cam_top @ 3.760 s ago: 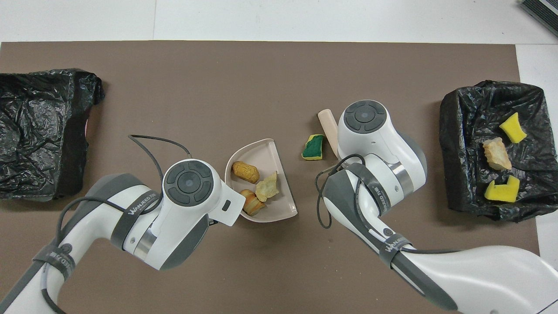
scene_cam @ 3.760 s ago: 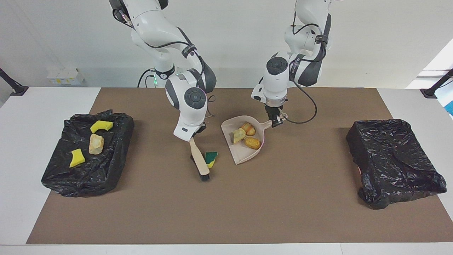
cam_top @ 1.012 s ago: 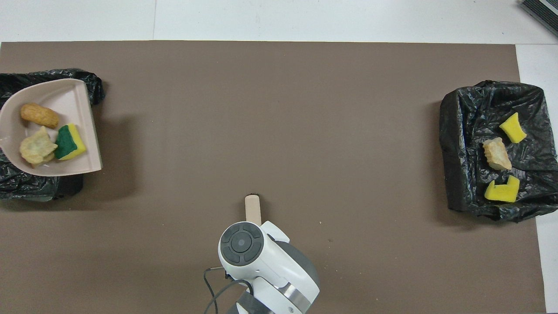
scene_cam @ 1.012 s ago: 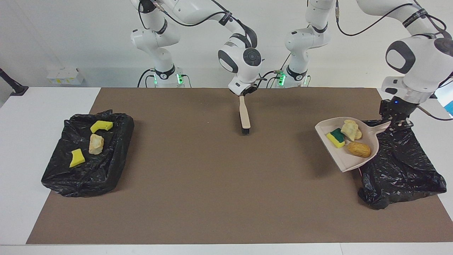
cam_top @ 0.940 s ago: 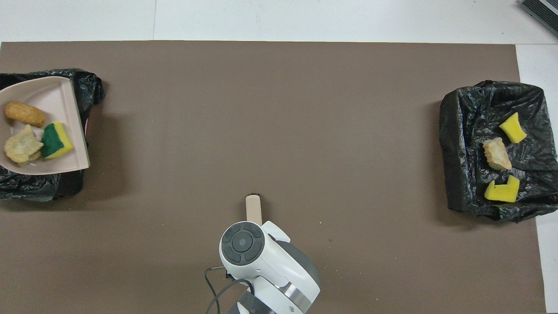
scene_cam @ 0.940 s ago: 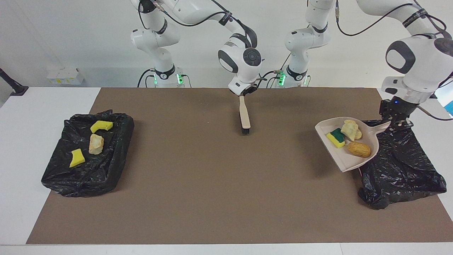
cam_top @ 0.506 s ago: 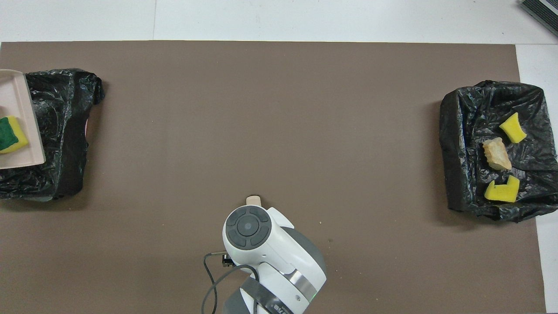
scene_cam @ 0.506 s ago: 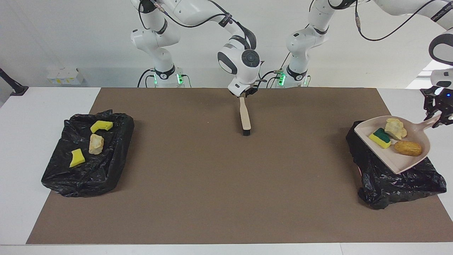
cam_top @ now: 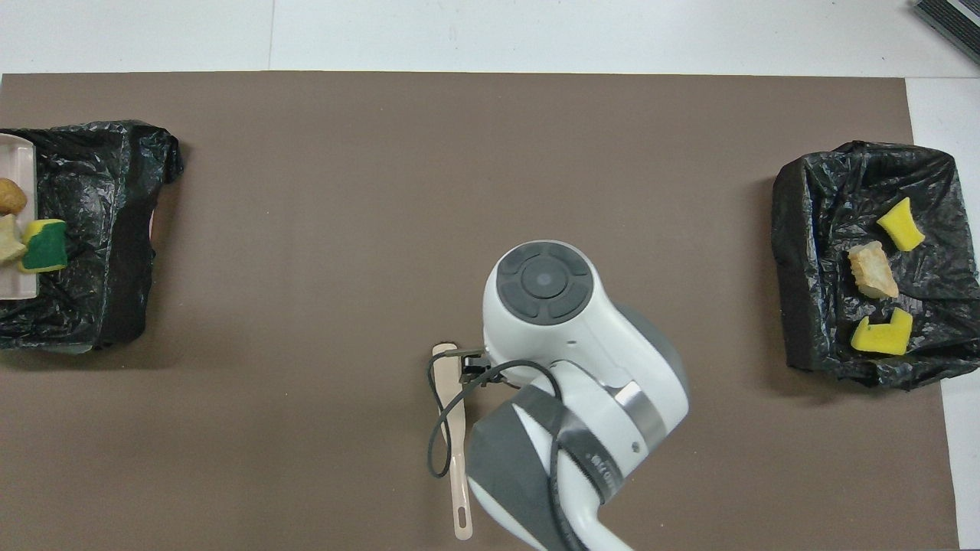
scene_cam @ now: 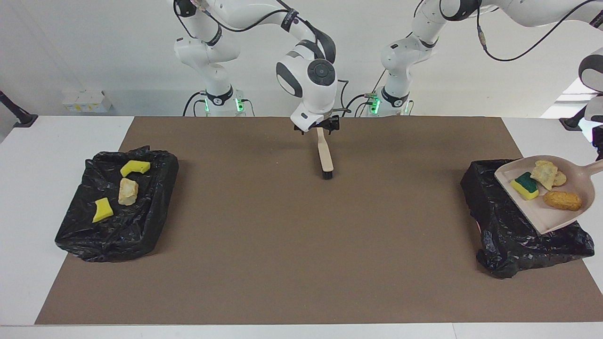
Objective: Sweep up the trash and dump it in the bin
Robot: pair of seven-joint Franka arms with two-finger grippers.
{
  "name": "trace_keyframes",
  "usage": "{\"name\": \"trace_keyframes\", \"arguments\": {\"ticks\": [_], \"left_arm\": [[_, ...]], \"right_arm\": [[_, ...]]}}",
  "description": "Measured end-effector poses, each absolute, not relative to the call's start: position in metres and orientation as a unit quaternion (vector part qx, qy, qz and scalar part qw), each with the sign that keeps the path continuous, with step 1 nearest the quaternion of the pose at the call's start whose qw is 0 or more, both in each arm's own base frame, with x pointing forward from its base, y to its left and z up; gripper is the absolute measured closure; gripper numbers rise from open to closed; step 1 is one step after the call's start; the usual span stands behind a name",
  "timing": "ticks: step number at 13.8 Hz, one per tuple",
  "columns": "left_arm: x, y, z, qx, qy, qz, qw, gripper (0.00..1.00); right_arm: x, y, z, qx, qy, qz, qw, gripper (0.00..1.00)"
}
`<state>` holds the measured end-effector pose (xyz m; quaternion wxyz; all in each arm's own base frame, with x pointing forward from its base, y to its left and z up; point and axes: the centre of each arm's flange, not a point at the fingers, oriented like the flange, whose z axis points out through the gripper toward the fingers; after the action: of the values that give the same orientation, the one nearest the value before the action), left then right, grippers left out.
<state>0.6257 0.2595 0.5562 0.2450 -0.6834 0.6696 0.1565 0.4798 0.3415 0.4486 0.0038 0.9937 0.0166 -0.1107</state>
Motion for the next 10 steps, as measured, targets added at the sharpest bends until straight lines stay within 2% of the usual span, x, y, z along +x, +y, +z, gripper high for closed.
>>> {"name": "trace_keyframes", "arguments": {"ticks": [5,10], "left_arm": [[0.633,0.249,0.568,-0.640,0.657,0.240,0.319,0.67],[0.641,0.226,0.588,-0.620,0.655,0.258,0.346,0.67]], "right_arm": [[0.535,0.252,0.500,0.997,0.028,-0.074,0.025,0.00],[0.550,0.216,0.541,0.998,-0.002,-0.056,0.028,0.00]]}}
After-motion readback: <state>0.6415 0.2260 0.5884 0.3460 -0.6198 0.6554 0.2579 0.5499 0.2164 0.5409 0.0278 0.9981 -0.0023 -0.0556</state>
